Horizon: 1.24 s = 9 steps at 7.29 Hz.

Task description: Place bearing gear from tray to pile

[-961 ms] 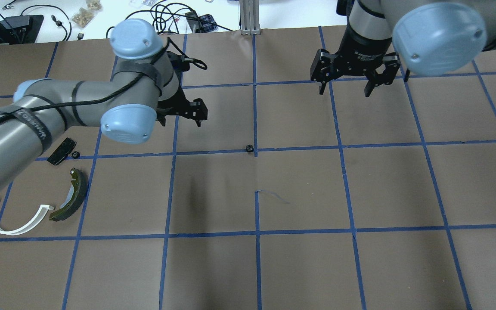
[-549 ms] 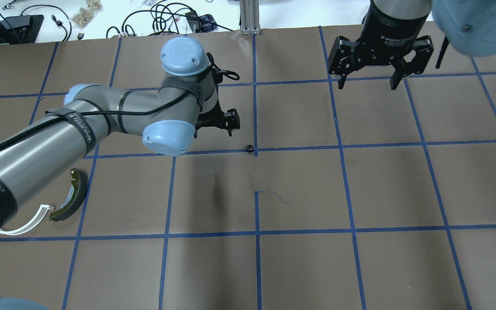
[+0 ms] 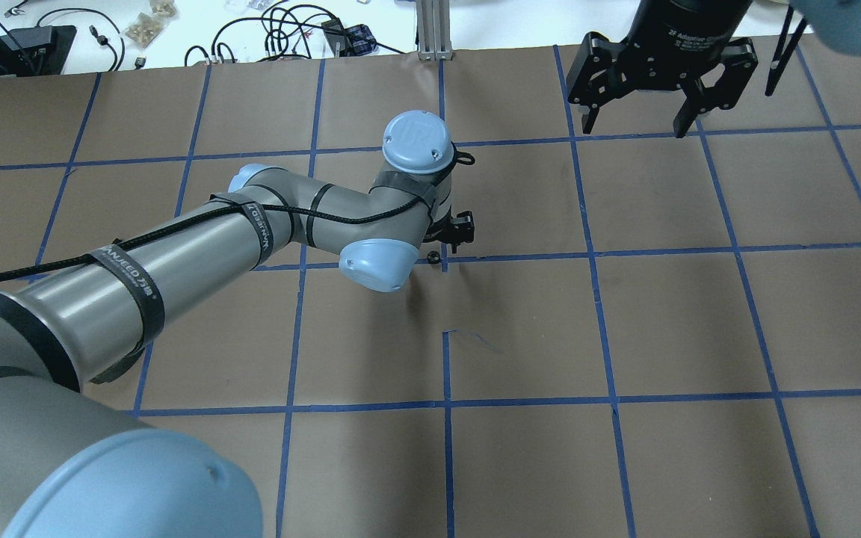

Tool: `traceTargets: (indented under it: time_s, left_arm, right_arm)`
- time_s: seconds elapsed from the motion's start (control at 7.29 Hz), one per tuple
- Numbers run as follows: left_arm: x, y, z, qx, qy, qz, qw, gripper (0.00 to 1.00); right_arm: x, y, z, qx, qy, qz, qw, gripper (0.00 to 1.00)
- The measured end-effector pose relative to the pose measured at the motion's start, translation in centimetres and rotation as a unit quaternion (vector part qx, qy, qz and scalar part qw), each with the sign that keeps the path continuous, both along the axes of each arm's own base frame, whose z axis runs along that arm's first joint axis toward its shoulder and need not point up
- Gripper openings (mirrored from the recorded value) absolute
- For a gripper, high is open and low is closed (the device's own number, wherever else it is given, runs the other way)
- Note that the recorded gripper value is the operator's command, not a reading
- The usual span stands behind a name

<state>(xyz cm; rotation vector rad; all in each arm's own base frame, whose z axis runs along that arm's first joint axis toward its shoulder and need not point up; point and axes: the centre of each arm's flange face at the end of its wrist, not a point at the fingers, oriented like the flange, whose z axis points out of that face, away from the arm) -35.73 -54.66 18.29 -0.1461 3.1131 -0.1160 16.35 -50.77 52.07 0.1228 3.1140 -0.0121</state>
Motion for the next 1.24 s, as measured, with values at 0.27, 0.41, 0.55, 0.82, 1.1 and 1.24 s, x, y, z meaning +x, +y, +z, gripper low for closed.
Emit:
traceTargets:
  time_s: [0.27,0.41,0.55,0.82,1.1,1.24]
  left_arm:
    - [-0.2,0.0,-0.7,0.002,-0.003,-0.004,1.0,0.09]
    - [-0.3,-0.1,-0.9,0.002,-0.005,-0.008,1.0,0.01]
    - [-0.3,-0.2,-0.9,0.002,-0.006,-0.011,0.9999,0.0]
    - [-0.3,-0.5,-0.2,-0.005,-0.005,-0.013,0.9999,0.0]
    - [2.4,-1.6,2.3,-0.006,-0.012,-0.033,0.9994,0.0]
    - [7.3,-3.3,4.1,0.005,-0.025,-0.046,0.9986,0.0]
  right_arm:
    - [-0.2,1.2,-1.6,-0.023,0.005,0.004,0.9997,1.0]
    - [-0.3,1.3,-1.7,-0.031,0.006,0.004,0.9995,1.0]
    - [-0.3,1.4,-1.5,-0.035,0.006,0.004,0.9994,1.0]
    - [-0.4,1.4,-1.6,-0.034,0.006,0.003,0.9994,1.0]
    - [-0.3,1.5,-1.6,-0.033,0.005,0.004,0.9994,1.0]
    - [-0.3,1.5,-1.7,-0.032,0.005,0.004,0.9995,1.0]
